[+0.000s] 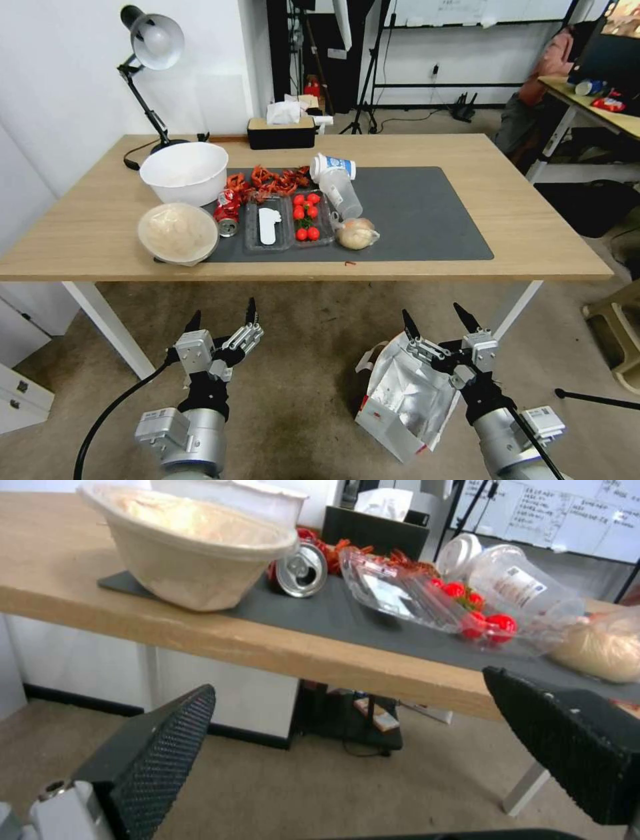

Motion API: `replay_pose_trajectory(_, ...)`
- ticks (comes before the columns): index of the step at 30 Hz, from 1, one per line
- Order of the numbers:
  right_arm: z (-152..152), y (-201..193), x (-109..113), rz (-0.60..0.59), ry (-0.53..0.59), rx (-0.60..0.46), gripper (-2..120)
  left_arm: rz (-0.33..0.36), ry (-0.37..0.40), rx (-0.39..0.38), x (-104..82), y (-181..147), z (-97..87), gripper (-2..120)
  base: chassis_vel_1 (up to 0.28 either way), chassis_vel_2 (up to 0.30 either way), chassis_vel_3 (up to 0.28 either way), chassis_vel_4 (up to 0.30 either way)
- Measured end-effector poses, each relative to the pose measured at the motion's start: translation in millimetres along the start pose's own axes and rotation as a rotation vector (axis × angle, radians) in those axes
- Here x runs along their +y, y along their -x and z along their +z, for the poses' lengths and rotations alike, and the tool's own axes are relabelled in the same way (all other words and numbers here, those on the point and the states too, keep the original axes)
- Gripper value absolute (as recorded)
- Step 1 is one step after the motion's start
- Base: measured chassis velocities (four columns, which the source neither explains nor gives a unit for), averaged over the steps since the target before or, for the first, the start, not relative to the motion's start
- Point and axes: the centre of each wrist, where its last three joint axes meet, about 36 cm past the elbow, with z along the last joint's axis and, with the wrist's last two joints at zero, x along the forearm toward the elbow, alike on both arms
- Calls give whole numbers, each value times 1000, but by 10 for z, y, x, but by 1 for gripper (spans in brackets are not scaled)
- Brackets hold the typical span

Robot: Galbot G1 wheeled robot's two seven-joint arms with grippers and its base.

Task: Pick up the food delivery bag from the floor and place it on the table.

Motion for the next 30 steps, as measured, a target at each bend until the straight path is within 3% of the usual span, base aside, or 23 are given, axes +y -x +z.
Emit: replay_pose_trajectory(30, 41, 22, -18, 1, -12, 13, 100, -14, 1, 16, -15, -9, 33, 100, 0, 0, 0, 0)
